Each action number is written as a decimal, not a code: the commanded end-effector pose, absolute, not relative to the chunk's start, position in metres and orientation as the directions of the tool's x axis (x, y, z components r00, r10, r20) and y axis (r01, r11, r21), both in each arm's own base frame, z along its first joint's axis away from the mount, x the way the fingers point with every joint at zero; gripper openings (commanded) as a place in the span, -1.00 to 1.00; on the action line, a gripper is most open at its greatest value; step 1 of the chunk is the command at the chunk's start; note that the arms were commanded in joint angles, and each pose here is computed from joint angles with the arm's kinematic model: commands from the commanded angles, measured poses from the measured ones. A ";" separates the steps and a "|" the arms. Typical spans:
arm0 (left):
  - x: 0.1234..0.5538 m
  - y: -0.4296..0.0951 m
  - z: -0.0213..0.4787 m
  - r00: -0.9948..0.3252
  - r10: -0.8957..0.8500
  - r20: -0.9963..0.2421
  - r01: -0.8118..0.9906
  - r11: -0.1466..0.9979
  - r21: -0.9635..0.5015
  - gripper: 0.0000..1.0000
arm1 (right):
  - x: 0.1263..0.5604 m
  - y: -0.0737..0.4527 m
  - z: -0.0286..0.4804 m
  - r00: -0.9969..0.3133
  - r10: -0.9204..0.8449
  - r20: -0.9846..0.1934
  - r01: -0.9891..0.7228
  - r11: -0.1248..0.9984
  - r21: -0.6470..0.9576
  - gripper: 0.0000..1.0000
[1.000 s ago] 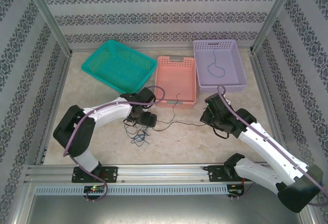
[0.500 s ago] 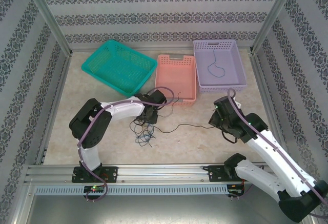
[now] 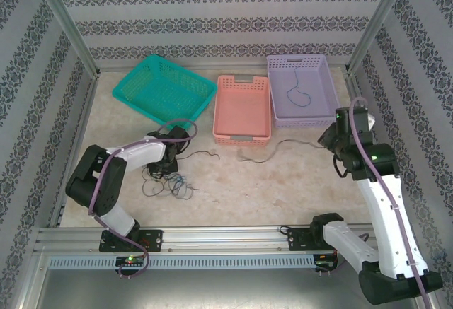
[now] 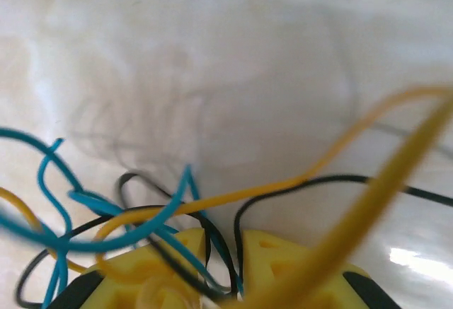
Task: Untangle the cables
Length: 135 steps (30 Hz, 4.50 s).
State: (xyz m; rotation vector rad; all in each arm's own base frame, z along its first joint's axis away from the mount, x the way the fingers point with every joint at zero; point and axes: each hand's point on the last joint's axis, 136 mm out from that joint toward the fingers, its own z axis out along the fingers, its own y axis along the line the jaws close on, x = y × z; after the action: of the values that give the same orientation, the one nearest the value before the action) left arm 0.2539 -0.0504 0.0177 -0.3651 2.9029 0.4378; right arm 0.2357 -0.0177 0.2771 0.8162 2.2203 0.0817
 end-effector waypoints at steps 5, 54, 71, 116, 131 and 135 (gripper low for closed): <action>0.242 -0.045 0.018 -0.953 -0.247 -0.173 -0.287 0.920 0.268 -0.69 | 0.247 -0.040 0.344 -0.398 0.538 -0.743 0.513 0.802 0.306 -1.00; 0.351 -0.310 0.397 -0.849 -0.526 -0.042 -0.151 0.318 -0.936 0.57 | 0.321 0.222 0.396 -0.254 -0.209 -0.944 -0.508 0.860 -0.054 -1.00; 0.354 -0.296 0.390 -0.821 -0.571 0.005 -0.219 0.307 -0.926 -0.61 | 0.300 0.267 0.357 -0.140 -0.477 -0.868 -0.597 0.740 -0.310 -1.00; 0.326 -0.281 0.349 -0.574 0.083 -0.814 0.569 0.755 -0.325 0.58 | 0.357 0.267 0.394 -0.818 0.142 -0.557 -0.347 0.650 0.676 -1.00; 0.341 -0.262 0.374 -0.624 -0.097 -0.776 0.454 0.762 -0.461 -1.00 | 0.355 0.259 0.414 -0.782 0.204 -0.588 -0.349 0.639 0.686 0.01; 0.363 -0.234 0.384 -0.644 -0.162 -0.748 0.393 0.768 -0.505 -1.00 | 0.351 0.231 0.439 -0.699 0.283 -0.657 -0.348 0.667 0.659 0.34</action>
State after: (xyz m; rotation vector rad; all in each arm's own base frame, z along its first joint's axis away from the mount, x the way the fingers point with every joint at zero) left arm 0.3491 -0.2528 0.3709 0.2654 2.1118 -0.8102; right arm 0.3588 0.2557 0.3987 -0.0862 2.2510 1.0788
